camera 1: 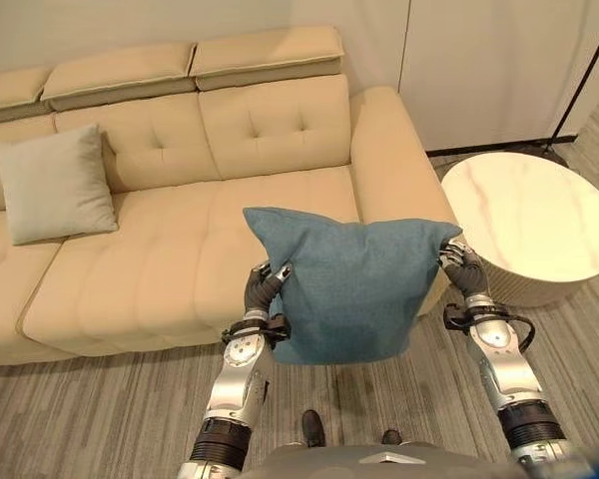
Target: Pick up all the scattered cushions and arrange them neatly on the sofa.
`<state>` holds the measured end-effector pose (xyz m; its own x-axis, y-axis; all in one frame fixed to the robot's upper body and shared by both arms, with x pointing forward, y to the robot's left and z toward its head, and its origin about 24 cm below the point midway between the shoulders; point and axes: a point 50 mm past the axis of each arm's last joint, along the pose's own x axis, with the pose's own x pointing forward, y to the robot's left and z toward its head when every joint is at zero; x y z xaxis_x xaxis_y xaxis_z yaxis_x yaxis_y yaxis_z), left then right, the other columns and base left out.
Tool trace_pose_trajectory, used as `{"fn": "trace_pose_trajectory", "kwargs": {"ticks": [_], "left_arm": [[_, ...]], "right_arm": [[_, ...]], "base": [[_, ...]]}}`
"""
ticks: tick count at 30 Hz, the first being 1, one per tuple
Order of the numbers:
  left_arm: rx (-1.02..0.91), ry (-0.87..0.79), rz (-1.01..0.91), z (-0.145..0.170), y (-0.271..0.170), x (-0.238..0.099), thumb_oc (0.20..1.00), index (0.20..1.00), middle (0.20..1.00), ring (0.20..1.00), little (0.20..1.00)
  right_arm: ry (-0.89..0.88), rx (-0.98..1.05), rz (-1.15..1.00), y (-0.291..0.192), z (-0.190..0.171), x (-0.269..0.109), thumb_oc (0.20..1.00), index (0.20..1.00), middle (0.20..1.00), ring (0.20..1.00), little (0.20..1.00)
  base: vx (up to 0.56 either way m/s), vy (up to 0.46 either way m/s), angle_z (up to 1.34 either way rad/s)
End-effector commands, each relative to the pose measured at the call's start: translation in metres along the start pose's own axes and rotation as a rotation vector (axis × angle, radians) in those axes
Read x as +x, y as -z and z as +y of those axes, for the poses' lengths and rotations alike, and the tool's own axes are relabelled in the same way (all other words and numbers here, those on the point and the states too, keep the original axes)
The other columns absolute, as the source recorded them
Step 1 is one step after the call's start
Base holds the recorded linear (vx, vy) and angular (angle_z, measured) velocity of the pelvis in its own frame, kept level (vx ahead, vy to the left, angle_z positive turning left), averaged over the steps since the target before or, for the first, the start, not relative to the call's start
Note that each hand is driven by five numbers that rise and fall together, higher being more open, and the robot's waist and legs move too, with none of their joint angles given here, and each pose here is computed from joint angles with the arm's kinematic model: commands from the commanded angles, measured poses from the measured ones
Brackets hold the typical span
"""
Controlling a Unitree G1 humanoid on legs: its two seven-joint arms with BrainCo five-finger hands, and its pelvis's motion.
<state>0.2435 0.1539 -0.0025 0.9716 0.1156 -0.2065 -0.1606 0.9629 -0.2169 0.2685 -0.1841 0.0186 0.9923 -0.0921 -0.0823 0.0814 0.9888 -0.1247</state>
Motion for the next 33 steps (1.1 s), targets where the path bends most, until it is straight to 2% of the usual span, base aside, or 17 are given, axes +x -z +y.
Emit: {"fn": "trace_pose_trajectory", "kwargs": {"ticks": [1, 6, 9, 17, 24, 33], "left_arm": [[-0.086, 0.127, -0.333, -0.028, -0.071, 0.01, 0.2, 0.2, 0.2, 0.2, 0.2], [-0.056, 0.122, -0.386, -0.025, -0.082, 0.011, 0.2, 0.2, 0.2, 0.2, 0.2], [-0.06, 0.129, -0.4, -0.029, -0.085, 0.012, 0.2, 0.2, 0.2, 0.2, 0.2], [-0.071, 0.176, -0.419, -0.044, -0.09, 0.012, 0.2, 0.2, 0.2, 0.2, 0.2], [-0.098, 0.234, -0.397, -0.057, -0.086, 0.01, 0.2, 0.2, 0.2, 0.2, 0.2], [-0.085, 0.224, -0.392, -0.049, -0.087, 0.012, 0.2, 0.2, 0.2, 0.2, 0.2]], "right_arm": [[-0.091, 0.059, -0.2, -0.043, 0.033, 0.013, 0.2, 0.2, 0.2, 0.2, 0.2], [-0.168, 0.117, -0.271, -0.061, 0.059, 0.012, 0.2, 0.2, 0.2, 0.2, 0.2], [-0.169, 0.142, -0.293, -0.065, 0.062, 0.008, 0.2, 0.2, 0.2, 0.2, 0.2], [-0.165, 0.141, -0.287, -0.062, 0.057, 0.004, 0.2, 0.2, 0.2, 0.2, 0.2], [-0.094, 0.121, -0.245, -0.047, 0.033, 0.001, 0.2, 0.2, 0.2, 0.2, 0.2], [-0.102, 0.103, -0.238, -0.048, 0.032, 0.005, 0.2, 0.2, 0.2, 0.2, 0.2]], "base": [[0.13, 0.295, -0.08], [0.05, 0.165, -0.07], [0.14, 0.123, -0.06], [0.22, 0.009, 0.8], [0.27, -0.1, 0.8], [0.16, 0.012, -0.05]]}}
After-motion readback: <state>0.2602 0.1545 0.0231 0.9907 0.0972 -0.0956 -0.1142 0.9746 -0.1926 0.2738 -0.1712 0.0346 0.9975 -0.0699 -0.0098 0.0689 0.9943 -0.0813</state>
